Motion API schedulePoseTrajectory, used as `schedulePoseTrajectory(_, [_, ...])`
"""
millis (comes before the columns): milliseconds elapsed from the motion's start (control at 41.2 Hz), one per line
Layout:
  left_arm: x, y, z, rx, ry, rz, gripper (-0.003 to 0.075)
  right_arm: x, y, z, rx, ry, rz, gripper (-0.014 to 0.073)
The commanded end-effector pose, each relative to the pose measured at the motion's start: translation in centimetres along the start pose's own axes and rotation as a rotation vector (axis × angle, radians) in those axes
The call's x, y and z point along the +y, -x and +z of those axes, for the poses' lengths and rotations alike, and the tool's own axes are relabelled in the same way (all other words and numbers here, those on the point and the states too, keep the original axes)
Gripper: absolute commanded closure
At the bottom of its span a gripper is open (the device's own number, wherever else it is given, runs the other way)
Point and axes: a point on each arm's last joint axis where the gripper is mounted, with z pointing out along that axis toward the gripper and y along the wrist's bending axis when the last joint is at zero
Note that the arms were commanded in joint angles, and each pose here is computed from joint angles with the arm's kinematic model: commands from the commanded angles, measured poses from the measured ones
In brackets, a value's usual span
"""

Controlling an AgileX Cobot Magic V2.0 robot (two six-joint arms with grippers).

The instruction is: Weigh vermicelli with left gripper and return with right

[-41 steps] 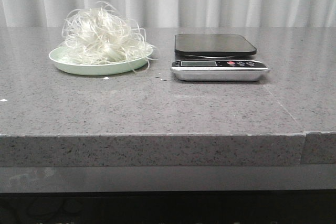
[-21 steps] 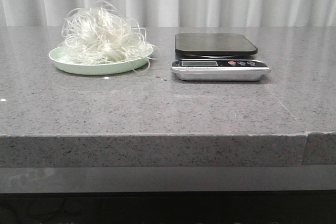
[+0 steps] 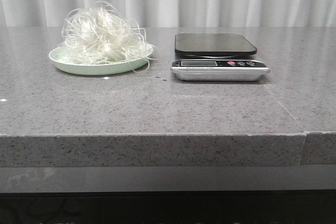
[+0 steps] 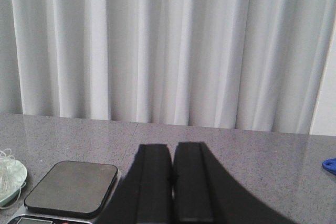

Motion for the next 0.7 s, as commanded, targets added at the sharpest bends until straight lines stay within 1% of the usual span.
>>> schedulePoseTrajectory(0, [0.0,2.0,1.9,-0.016,-0.005,-0.015,0.0578,0.0,2.5,1.2,-0.026,-0.005,-0.001,0.0436])
schedulePoseTrajectory(97, [0.0,2.3,4.1,0.07,-0.01,-0.015,0.0578,0.0,2.9,2.6,0.048,-0.004,-0.001,0.0436])
schedulePoseTrajectory(194, [-0.1,1.8,6.2,0.202,-0.018,-0.015,0.0578,0.0,2.6,4.3,0.155,-0.004,0.0,0.0436])
schedulePoseTrajectory(243, [-0.1,1.0,7.1,0.28,-0.022,-0.015,0.0578,0.0,2.0,5.2,0.209,-0.004,0.001,0.0436])
schedulePoseTrajectory(364, [-0.2,-1.2,8.9,0.424,-0.027,-0.017,0.0578,-0.1,0.2,7.5,0.373,-0.004,0.002,0.0436])
schedulePoseTrajectory(485, [-0.3,-3.1,10.1,0.549,-0.032,-0.018,0.0578,-0.1,-1.3,9.3,0.479,-0.005,0.003,0.0436])
schedulePoseTrajectory(680, [-0.3,-5.5,11.1,0.709,-0.039,-0.02,0.0578,-0.2,-3.8,11.6,0.611,-0.006,0.005,0.0436])
